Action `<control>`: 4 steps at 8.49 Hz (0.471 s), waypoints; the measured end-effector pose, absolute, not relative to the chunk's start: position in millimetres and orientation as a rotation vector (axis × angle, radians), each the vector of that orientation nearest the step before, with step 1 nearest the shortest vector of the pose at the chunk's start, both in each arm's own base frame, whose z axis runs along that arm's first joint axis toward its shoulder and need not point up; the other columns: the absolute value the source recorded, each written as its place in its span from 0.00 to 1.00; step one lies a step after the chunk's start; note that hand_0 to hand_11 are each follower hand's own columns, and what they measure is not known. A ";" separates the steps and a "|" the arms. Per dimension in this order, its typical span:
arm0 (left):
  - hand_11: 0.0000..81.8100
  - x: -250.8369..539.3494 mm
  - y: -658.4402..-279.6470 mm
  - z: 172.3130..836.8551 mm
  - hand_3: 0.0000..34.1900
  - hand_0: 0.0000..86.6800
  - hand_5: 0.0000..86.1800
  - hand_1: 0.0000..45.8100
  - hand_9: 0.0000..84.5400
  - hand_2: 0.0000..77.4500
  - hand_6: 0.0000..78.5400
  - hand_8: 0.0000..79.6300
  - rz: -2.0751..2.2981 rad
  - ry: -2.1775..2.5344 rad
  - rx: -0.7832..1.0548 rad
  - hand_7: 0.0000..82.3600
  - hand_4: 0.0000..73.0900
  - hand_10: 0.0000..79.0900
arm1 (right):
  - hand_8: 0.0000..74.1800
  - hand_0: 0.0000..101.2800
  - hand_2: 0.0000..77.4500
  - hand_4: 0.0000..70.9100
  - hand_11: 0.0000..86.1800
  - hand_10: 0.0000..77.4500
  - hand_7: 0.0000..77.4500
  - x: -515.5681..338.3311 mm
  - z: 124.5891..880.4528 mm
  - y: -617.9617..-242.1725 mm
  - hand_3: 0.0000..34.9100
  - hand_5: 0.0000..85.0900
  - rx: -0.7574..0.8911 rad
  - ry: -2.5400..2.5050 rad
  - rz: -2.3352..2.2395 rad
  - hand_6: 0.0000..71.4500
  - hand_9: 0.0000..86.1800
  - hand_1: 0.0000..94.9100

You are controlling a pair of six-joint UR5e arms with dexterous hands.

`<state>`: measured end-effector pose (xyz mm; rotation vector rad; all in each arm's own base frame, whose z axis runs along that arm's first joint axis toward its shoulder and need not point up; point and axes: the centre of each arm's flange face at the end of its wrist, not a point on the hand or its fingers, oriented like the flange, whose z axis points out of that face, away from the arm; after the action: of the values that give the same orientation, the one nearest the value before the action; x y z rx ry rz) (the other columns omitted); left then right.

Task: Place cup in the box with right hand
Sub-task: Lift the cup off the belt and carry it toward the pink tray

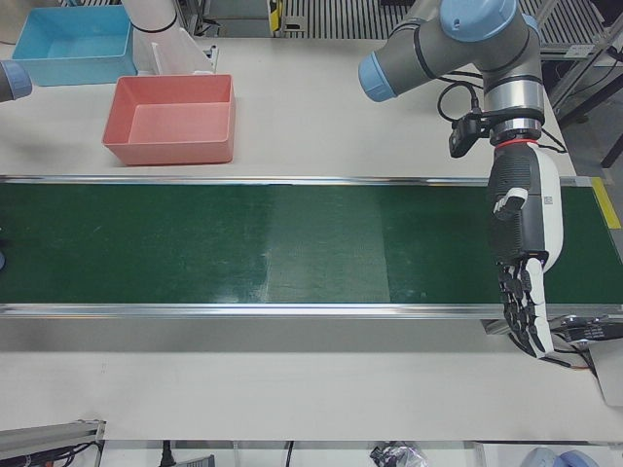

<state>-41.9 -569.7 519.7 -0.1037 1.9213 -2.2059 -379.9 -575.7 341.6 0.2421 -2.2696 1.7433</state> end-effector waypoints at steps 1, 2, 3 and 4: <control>0.00 -42.1 -569.7 519.9 0.00 0.00 0.00 0.01 0.01 0.01 0.00 0.00 -2.206 1.921 -0.103 0.00 0.00 0.00 | 0.30 0.79 0.23 0.68 0.20 0.12 0.83 -375.5 339.2 -574.0 0.00 0.09 0.255 -2.285 1.758 0.24 0.40 0.10; 0.00 -42.0 -569.7 519.9 0.00 0.00 0.00 0.01 0.01 0.01 0.00 0.00 -2.206 1.921 -0.104 0.00 0.00 0.00 | 0.35 0.79 0.28 0.69 0.23 0.15 0.88 -370.5 333.9 -571.3 0.00 0.12 0.260 -2.308 1.766 0.25 0.45 0.11; 0.00 -41.8 -569.7 519.9 0.00 0.00 0.00 0.01 0.01 0.01 0.00 0.00 -2.206 1.921 -0.104 0.00 0.00 0.00 | 0.37 0.80 0.29 0.69 0.28 0.19 0.91 -365.0 327.3 -567.7 0.01 0.15 0.256 -2.333 1.767 0.28 0.47 0.11; 0.00 -41.7 -569.7 519.8 0.00 0.00 0.00 0.01 0.01 0.01 0.00 0.00 -2.206 1.921 -0.104 0.00 0.00 0.00 | 0.43 0.80 0.29 0.69 0.39 0.27 0.91 -359.1 320.5 -562.9 0.01 0.15 0.247 -2.358 1.762 0.30 0.53 0.11</control>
<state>-41.7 -569.7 519.8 -0.1041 1.9208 -2.2059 -359.1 -562.9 320.5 0.2471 -2.3578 1.7616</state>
